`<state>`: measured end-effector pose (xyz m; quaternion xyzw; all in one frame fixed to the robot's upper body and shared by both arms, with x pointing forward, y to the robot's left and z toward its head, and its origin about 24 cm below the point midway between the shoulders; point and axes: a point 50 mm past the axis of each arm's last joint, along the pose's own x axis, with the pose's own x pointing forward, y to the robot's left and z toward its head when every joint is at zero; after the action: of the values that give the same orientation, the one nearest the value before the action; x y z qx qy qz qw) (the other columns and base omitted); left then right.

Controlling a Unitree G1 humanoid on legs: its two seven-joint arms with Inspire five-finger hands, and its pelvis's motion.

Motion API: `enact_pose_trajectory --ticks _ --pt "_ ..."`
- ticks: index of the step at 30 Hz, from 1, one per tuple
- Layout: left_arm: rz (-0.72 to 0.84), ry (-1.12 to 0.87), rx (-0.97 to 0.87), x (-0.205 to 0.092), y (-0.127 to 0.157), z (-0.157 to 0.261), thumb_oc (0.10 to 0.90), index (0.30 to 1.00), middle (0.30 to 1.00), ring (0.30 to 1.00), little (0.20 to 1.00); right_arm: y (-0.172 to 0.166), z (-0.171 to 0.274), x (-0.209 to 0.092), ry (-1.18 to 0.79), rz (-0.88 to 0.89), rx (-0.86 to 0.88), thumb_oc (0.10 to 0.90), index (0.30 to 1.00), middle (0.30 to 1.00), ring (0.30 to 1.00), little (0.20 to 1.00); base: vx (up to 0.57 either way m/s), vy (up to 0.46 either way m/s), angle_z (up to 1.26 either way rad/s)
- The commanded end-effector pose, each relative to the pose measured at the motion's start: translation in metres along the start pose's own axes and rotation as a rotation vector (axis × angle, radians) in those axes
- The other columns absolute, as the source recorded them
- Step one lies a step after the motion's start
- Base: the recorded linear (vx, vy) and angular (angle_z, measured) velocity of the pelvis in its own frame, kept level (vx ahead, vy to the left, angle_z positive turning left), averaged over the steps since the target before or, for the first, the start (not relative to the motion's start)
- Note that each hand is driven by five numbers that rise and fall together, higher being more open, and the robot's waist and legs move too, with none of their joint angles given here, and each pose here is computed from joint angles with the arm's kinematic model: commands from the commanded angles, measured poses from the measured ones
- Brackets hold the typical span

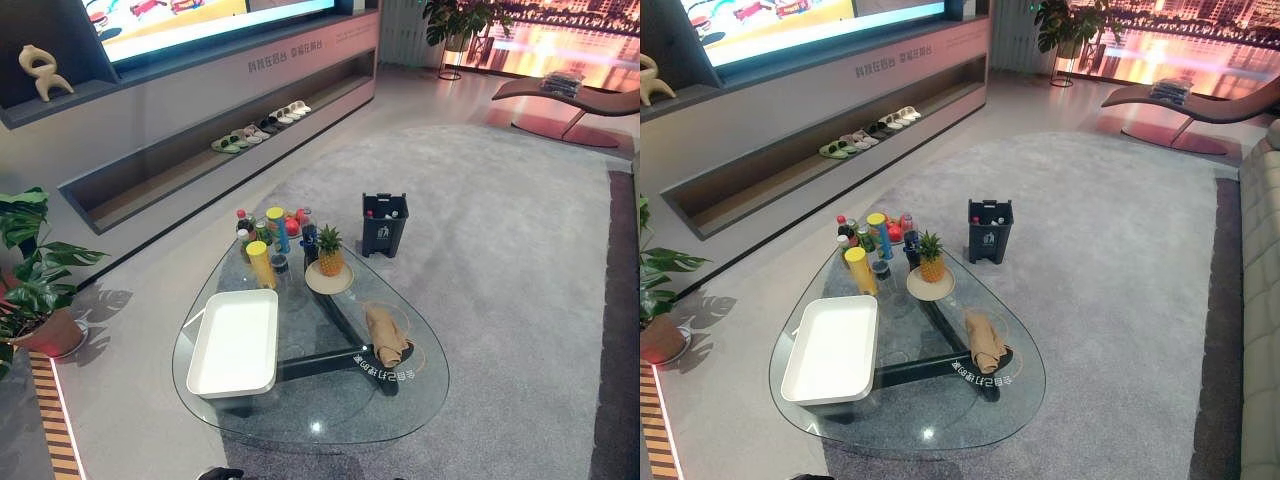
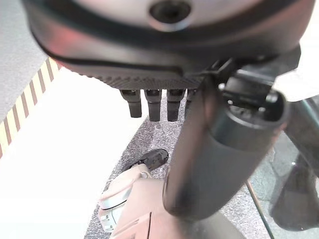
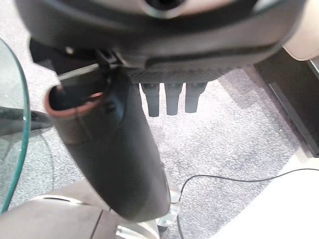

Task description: Wipe the table with a cloth and put it in the basket.

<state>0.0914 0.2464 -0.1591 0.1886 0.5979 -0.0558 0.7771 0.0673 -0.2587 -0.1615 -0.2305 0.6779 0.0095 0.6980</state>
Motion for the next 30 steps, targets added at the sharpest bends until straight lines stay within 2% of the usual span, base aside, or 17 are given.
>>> enact_pose_trajectory --ticks 1,6,11,17,23,30 --pt "0.056 -0.118 -0.062 0.001 0.015 0.046 0.800 0.900 0.900 0.900 0.900 -0.034 0.031 -0.005 -0.032 -0.094 -0.025 0.800 0.900 0.900 0.900 0.900 -0.21 0.057 0.07" --pt "0.133 -0.248 -0.201 -0.005 0.042 0.087 0.800 0.900 0.900 0.900 0.900 -0.058 0.057 -0.013 -0.104 -0.175 0.042 0.800 0.900 0.900 0.900 0.900 -0.17 0.021 0.12" --pt "0.176 -0.317 -0.361 -0.012 0.063 0.103 0.800 0.900 0.900 0.900 0.900 -0.075 0.078 -0.020 -0.191 -0.220 0.098 0.800 0.900 0.900 0.900 0.900 -0.13 -0.022 0.11" --pt "0.230 -0.436 -0.449 -0.023 0.083 0.133 0.800 0.900 0.900 0.900 0.900 -0.085 0.113 -0.033 -0.321 -0.292 0.124 0.800 0.900 0.900 0.900 0.900 -0.15 -0.032 0.05" --pt "0.256 -0.530 -0.488 -0.030 0.081 0.156 0.800 0.900 0.900 0.900 0.900 -0.098 0.138 -0.048 -0.444 -0.440 0.182 0.800 0.900 0.900 0.900 0.900 -0.11 -0.008 0.07" --pt "0.257 -0.581 -0.572 -0.035 0.086 0.162 0.800 0.900 0.900 0.900 0.900 -0.108 0.147 -0.057 -0.508 -0.529 0.195 0.800 0.900 0.900 0.900 0.900 -0.03 -0.019 -0.06"
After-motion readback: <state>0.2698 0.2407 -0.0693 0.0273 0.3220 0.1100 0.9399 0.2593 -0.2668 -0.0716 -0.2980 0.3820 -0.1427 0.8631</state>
